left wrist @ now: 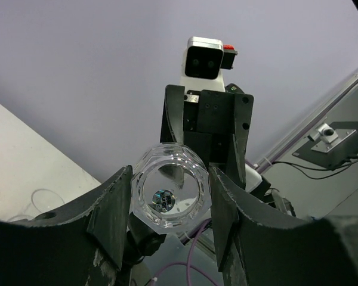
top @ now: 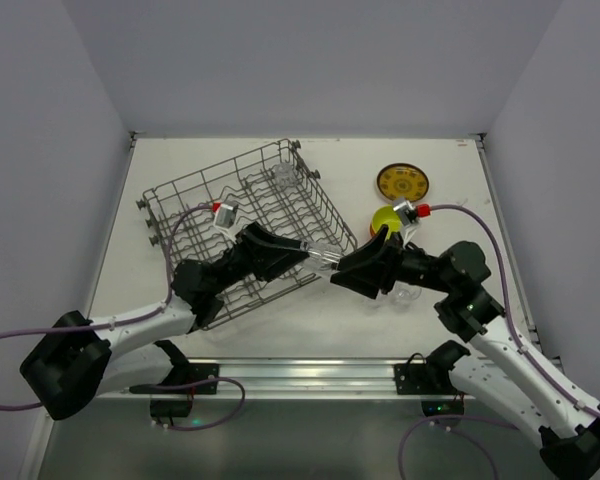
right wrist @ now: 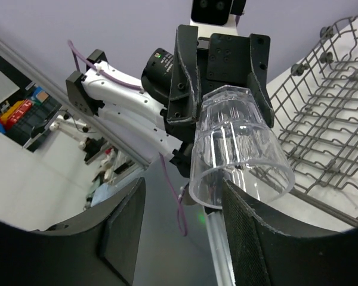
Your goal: Unload the mixed dishes from the dish rack
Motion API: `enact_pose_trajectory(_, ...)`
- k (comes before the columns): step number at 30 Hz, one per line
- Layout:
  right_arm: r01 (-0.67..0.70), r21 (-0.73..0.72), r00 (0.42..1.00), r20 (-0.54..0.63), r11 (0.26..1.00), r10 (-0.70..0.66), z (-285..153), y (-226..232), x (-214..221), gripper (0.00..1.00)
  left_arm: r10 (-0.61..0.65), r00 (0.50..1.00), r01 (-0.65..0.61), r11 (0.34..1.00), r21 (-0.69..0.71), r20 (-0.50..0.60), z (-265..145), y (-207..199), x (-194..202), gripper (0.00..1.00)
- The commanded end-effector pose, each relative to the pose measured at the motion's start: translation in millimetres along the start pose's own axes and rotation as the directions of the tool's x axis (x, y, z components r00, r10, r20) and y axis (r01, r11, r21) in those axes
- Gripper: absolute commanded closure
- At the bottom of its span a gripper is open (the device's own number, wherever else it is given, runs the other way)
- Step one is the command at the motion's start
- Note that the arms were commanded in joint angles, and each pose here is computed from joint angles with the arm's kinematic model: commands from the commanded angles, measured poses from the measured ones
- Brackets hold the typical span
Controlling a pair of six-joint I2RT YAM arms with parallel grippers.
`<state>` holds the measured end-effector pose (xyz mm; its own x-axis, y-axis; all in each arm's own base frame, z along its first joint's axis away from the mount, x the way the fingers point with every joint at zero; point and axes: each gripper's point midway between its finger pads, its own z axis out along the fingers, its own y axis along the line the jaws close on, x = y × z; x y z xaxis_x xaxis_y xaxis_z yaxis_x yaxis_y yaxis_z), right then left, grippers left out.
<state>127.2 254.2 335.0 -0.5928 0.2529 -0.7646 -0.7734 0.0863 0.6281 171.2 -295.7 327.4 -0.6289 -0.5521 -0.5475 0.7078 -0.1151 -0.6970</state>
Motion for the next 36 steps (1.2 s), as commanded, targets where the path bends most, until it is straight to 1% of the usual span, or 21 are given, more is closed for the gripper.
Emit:
enact_pose_trajectory(1, 0.023, -0.033, 0.999, 0.032, 0.999, -0.021, 8, 7, -10, 0.45, -0.006, 0.998, 0.001, 0.996, 0.093, 0.055, 4, -23, -8, 1.0)
enact_pose_trajectory(6, 0.01, -0.058, 1.0, 0.023, 0.998, -0.008, 15, 9, -11, 0.67, -0.022, 0.999, 0.018, 0.995, 0.099, 0.042, 6, -23, 1, 1.0)
enact_pose_trajectory(7, 0.009, -0.059, 1.0, 0.024, 0.998, -0.008, 16, 9, -12, 0.78, -0.022, 0.999, 0.017, 0.995, 0.099, 0.041, 6, -23, 1, 1.0)
enact_pose_trajectory(10, 0.014, -0.04, 0.999, 0.034, 0.999, -0.012, 15, 7, -13, 1.0, -0.024, 0.999, 0.02, 0.996, 0.089, 0.041, 4, -20, 3, 1.0)
enact_pose_trajectory(11, 0.024, -0.03, 0.999, 0.042, 0.999, -0.022, 15, 6, -15, 1.0, -0.017, 0.999, 0.014, 0.997, 0.077, 0.042, 3, -17, 3, 1.0)
enact_pose_trajectory(12, 0.019, 0.006, 0.998, 0.058, 1.0, -0.019, 12, 2, -16, 1.0, -0.008, 0.999, 0.004, 0.998, 0.07, 0.05, 4, -18, 1, 0.77)
enact_pose_trajectory(13, 0.022, 0.032, 0.997, 0.071, 0.999, -0.024, 9, 0, -18, 1.0, -0.02, 0.999, 0.021, 1.0, -0.021, 0.039, 5, 1, 4, 0.51)
enact_pose_trajectory(14, 0.034, 0.065, 0.996, 0.084, 0.997, -0.039, 7, -3, -19, 1.0, 0.016, 0.999, -0.013, 0.997, -0.076, 0.035, 6, 11, 3, 0.27)
enact_pose_trajectory(15, 0.015, 0.122, 0.996, 0.08, 0.992, -0.025, -1, -6, -18, 1.0, 0.048, 0.998, -0.042, 0.993, -0.11, 0.044, 10, 8, -6, 0.0)
enact_pose_trajectory(16, 0.004, 0.21, 0.993, 0.116, 0.978, -0.028, -6, -18, -24, 1.0, 0.039, 0.999, -0.031, 0.955, -0.296, 0.024, 3, 45, -1, 0.0)
enact_pose_trajectory(17, 0.019, 0.272, 0.991, 0.121, 0.962, -0.054, -12, -25, -27, 1.0, 0.086, 0.996, -0.075, 0.927, -0.367, 0.015, -2, 57, -5, 0.0)
enact_pose_trajectory(18, -0.012, 0.364, 0.995, 0.093, 0.931, -0.023, -25, -32, -20, 1.0, 0.119, 0.992, -0.096, 0.909, -0.405, 0.032, -4, 53, -16, 0.0)
enact_pose_trajectory(19, -0.023, 0.488, 0.99, 0.13, 0.872, -0.046, -38, -50, -28, 1.0, 0.142, 0.99, -0.111, 0.843, -0.527, 0.018, -20, 76, -16, 0.0)
enact_pose_trajectory(20, -0.008, 0.565, 0.99, 0.119, 0.825, -0.073, -49, -60, -29, 1.0, 0.177, 0.983, -0.121, 0.822, -0.556, 0.047, -28, 72, -27, 0.0)
enact_pose_trajectory(21, -0.019, 0.662, 0.995, 0.084, 0.749, -0.05, -69, -67, -23, 1.0, 0.189, 0.982, -0.132, 0.778, -0.614, 0.028, -41, 82, -25, 0.0)
enact_pose_trajectory(22, -0.026, 0.779, 0.992, 0.097, 0.626, -0.08, -91, -87, -29, 1.0, 0.218, 0.975, -0.141, 0.752, -0.644, 0.041, -49, 85, -31, 0.0)
enact_pose_trajectory(23, -0.02, 0.837, 0.993, 0.08, 0.547, -0.085, -106, -94, -29, 1.0, 0.249, 0.967, -0.161, 0.752, -0.639, 0.049, -55, 76, -37, 0.0)
enact_pose_trajectory(26, 0.022, 0.971, 1.0, -0.023, 0.24, 0.0, -165, -111, -11, 1.0, 0.291, 0.956, -0.199, 0.722, -0.662, 0.031, -71, 74, -39, 0.0)
enact_pose_trajectory(31, 0.076, 0.994, 0.99, -0.085, 0.083, 0.109, -197, -130, -7, 1.0, 0.323, 0.944, -0.277, 0.69, -0.669, -0.058, -82, 66, -37, 0.0)
enact_pose_trajectory(32, 0.077, 0.997, 0.985, -0.08, 0.026, 0.154, -206, -140, -5, 1.0, 0.333, 0.941, -0.286, 0.694, -0.661, -0.058, -80, 60, -41, 0.0)
enact_pose_trajectory(36, 0.074, 0.997, 0.964, -0.062, -0.037, 0.258, -215, -164, -4, 1.0, 0.332, 0.931, -0.349, 0.678, -0.648, -0.154, -83, 53, -34, 0.0)
